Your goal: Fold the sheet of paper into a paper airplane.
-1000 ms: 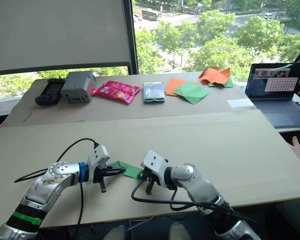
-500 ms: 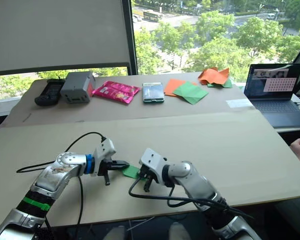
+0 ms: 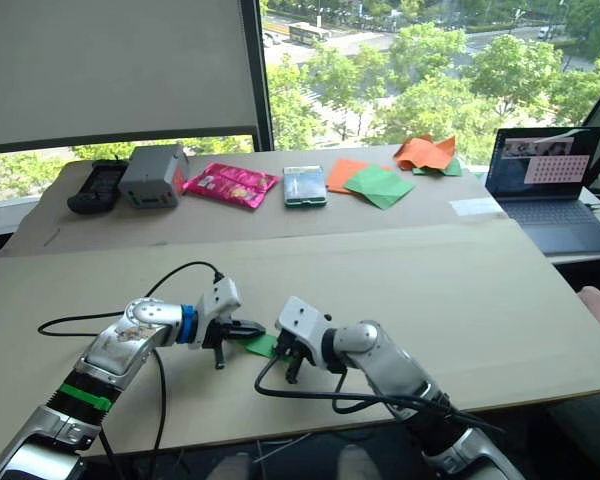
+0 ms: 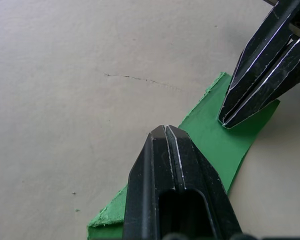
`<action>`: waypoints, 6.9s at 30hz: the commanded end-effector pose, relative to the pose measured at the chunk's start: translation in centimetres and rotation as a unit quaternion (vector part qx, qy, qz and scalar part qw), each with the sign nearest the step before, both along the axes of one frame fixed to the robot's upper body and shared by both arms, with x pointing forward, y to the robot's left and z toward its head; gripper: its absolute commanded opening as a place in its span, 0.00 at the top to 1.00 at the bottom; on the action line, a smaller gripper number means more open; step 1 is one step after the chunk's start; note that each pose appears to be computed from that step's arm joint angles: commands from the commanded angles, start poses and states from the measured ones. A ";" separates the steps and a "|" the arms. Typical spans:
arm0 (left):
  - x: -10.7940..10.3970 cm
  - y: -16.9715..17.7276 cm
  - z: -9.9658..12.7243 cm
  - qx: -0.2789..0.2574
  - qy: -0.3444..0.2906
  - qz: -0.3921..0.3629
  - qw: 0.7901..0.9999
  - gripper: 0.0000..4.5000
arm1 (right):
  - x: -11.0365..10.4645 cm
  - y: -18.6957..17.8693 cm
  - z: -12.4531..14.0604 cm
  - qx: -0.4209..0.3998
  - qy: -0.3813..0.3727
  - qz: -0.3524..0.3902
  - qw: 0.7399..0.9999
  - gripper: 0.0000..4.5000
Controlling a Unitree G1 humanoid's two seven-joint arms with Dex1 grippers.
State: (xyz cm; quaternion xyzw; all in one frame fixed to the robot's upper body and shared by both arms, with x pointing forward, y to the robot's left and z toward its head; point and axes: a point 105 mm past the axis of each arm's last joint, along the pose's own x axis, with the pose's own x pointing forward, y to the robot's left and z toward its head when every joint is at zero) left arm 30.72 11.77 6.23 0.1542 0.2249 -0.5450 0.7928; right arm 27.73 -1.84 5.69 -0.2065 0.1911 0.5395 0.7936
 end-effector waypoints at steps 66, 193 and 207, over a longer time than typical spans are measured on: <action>-3.8 7.5 4.2 -0.107 -0.007 0.172 0.979 1.00 | -0.8 -0.8 6.8 0.124 -0.084 -0.008 0.989 0.86; -3.0 7.4 8.8 -0.207 -0.110 0.295 0.926 0.00 | 2.9 -11.2 12.3 0.200 -0.171 -0.197 0.945 0.01; -4.7 12.9 7.0 -0.168 -0.141 0.396 0.892 0.00 | 4.2 -12.2 6.3 0.115 -0.144 -0.236 0.954 0.01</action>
